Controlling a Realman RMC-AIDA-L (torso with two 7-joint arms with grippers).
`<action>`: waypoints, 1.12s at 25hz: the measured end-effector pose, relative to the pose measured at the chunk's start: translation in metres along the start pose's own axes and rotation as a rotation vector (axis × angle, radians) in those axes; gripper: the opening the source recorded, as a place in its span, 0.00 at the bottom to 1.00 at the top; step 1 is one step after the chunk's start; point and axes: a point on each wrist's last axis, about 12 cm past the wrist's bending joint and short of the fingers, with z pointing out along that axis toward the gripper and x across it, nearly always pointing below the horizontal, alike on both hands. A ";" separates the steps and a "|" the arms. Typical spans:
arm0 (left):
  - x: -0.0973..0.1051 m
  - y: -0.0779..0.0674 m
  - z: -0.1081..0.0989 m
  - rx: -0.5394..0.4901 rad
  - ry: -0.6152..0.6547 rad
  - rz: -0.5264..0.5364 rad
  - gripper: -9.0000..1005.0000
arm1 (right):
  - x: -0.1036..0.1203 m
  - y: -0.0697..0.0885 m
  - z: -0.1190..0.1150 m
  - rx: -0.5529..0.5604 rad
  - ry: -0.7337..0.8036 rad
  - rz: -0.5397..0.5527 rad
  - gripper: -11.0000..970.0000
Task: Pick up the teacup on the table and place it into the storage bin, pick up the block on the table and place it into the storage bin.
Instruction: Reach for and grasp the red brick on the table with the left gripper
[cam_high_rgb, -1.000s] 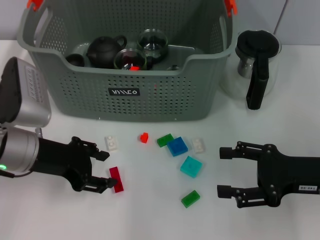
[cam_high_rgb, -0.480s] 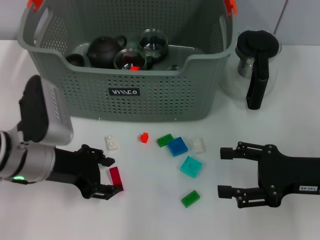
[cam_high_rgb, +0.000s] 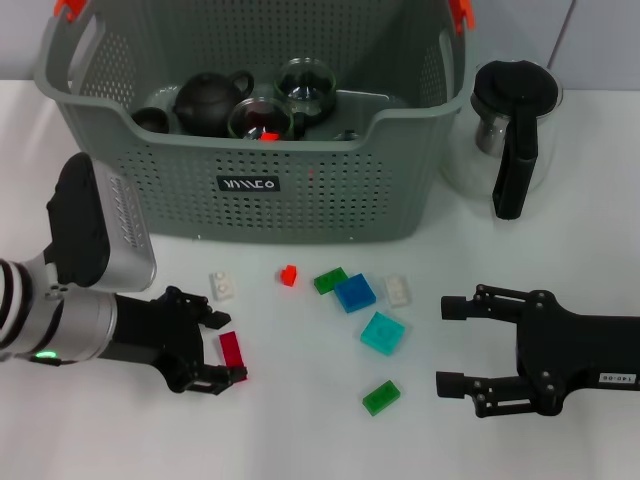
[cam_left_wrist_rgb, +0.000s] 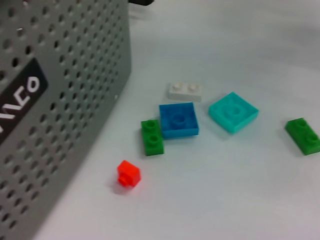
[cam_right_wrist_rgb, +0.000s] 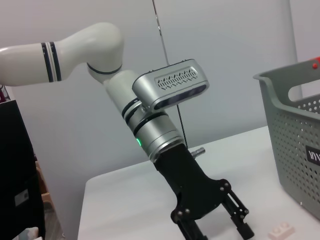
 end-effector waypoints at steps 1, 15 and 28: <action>0.000 0.001 0.000 -0.007 0.001 0.002 0.68 | 0.000 0.000 0.000 0.000 0.000 0.000 0.94; -0.004 0.005 -0.005 -0.038 -0.012 -0.001 0.68 | 0.001 0.001 -0.002 0.000 0.001 0.005 0.94; -0.010 0.008 0.001 -0.038 -0.008 0.024 0.70 | 0.000 0.000 -0.002 0.001 -0.002 0.003 0.94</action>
